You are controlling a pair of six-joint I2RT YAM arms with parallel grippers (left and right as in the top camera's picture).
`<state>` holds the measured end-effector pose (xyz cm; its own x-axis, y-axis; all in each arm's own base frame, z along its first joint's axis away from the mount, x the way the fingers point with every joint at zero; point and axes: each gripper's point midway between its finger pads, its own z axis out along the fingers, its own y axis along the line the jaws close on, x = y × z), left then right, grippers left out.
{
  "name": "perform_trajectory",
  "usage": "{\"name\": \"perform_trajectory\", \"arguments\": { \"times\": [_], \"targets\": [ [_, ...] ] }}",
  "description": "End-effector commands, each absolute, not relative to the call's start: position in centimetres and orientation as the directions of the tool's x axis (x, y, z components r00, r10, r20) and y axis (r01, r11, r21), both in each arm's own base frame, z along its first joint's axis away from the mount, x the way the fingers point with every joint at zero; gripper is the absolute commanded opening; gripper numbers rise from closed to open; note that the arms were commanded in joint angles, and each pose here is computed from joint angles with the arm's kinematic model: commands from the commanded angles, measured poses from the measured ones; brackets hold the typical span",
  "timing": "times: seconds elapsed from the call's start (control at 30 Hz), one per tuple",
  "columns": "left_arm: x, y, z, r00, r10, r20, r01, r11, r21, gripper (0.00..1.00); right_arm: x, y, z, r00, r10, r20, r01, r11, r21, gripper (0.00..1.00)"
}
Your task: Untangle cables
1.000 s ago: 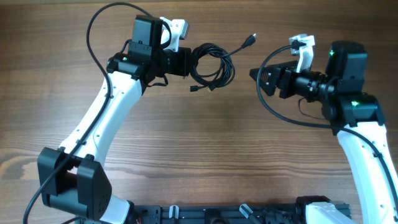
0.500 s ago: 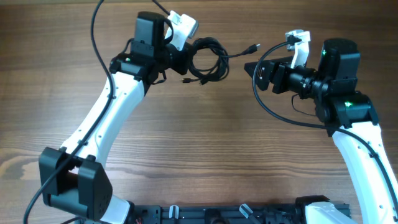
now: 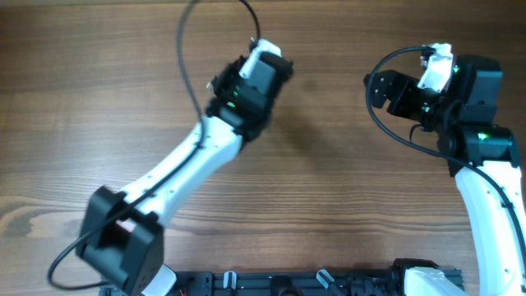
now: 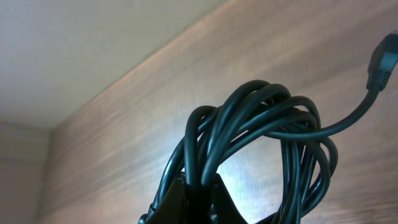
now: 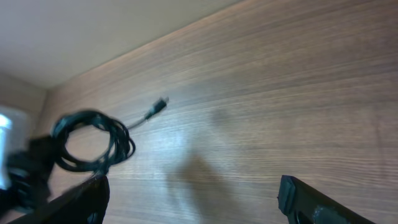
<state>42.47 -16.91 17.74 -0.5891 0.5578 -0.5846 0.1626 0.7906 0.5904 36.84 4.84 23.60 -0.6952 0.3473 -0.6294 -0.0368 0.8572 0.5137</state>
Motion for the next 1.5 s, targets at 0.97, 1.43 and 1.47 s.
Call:
{"name": "perform_trajectory", "arguments": {
  "times": [0.97,1.43,1.47],
  "targets": [
    [33.4,-31.3,22.7,-0.724,0.066,-0.687,0.484,0.759,-0.436,1.0,37.4,1.1,23.8,-0.657,0.411,-0.632,0.06,0.864,0.5,0.91],
    [36.0,-19.9,18.8,-0.914,-0.169,-0.369,0.093,0.798,-0.596,1.0,36.1,9.5,23.6,-0.756,0.227,-0.614,-0.2,0.813,0.546,0.83],
    [36.1,-19.7,18.8,-0.919,-0.17,-0.357,0.093,0.784,-0.614,1.0,36.0,10.4,23.1,-0.771,0.22,-0.598,-0.201,0.806,0.557,0.82]
  ]
}}
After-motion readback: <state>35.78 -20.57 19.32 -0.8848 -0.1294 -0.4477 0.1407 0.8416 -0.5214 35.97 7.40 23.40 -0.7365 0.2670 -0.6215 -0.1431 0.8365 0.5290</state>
